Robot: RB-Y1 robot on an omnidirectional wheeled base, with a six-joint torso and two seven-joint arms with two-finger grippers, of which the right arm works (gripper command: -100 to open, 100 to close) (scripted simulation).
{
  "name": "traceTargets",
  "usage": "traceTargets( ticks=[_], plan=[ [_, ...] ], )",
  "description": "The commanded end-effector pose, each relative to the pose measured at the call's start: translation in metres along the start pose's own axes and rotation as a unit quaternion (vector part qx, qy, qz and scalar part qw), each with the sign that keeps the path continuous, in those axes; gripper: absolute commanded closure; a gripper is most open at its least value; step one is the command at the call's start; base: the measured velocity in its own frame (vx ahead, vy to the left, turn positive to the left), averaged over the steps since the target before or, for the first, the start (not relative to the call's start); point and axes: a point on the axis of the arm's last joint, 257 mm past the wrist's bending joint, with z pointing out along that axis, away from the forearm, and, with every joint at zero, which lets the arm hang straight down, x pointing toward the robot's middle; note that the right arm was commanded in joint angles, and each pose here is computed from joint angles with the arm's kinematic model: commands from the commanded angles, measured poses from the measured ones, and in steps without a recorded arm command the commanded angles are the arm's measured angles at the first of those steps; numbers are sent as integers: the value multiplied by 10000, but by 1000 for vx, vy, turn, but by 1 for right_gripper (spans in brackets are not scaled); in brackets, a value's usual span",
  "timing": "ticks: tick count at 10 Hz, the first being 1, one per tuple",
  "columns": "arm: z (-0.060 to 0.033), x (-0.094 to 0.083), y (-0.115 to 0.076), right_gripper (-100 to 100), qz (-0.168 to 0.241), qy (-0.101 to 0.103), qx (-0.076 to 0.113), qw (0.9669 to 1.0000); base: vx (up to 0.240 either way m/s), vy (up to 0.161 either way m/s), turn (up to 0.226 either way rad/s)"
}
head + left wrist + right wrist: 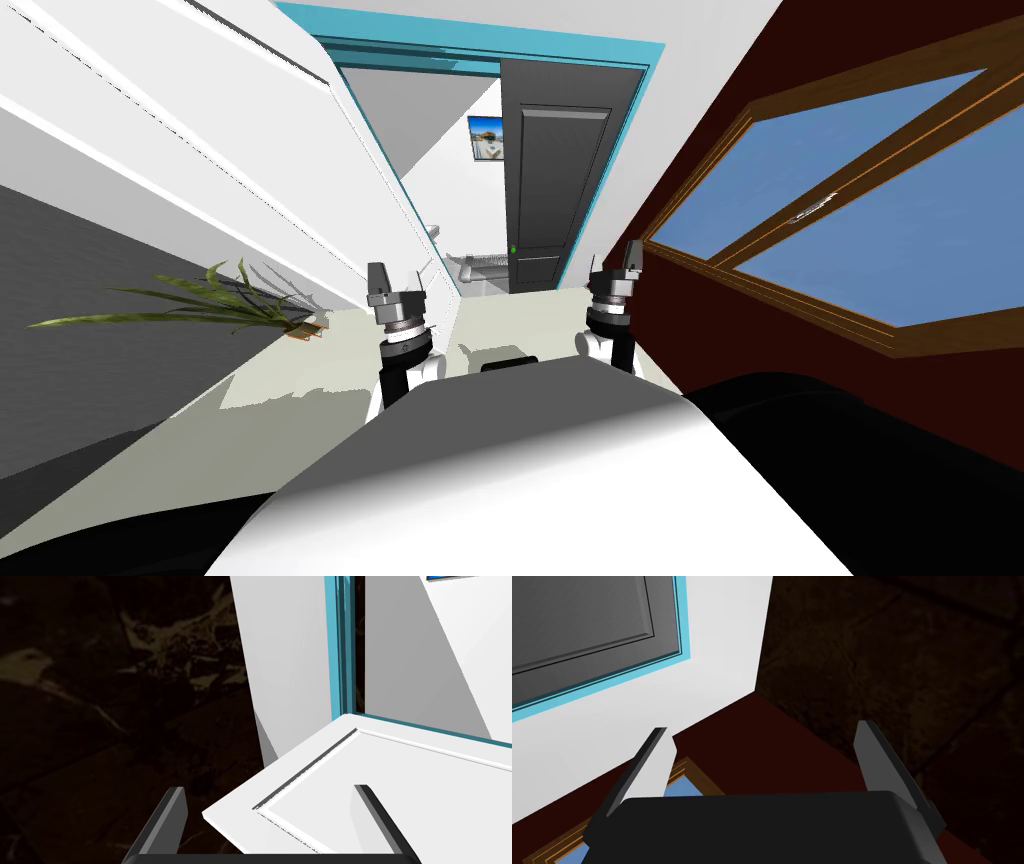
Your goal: Pull the door open
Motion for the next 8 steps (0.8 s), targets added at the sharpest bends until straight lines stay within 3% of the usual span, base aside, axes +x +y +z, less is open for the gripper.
traceTargets(
  ticks=[1,4,8],
  plan=[
    [-25,21,-123,-100,-196,70,79,9998,90,22,-12],
    [-63,46,-296,-100,-474,164,189,9986,162,22,-8],
    [-139,78,-596,-100,-953,322,372,9942,135,22,-10]
  ],
)
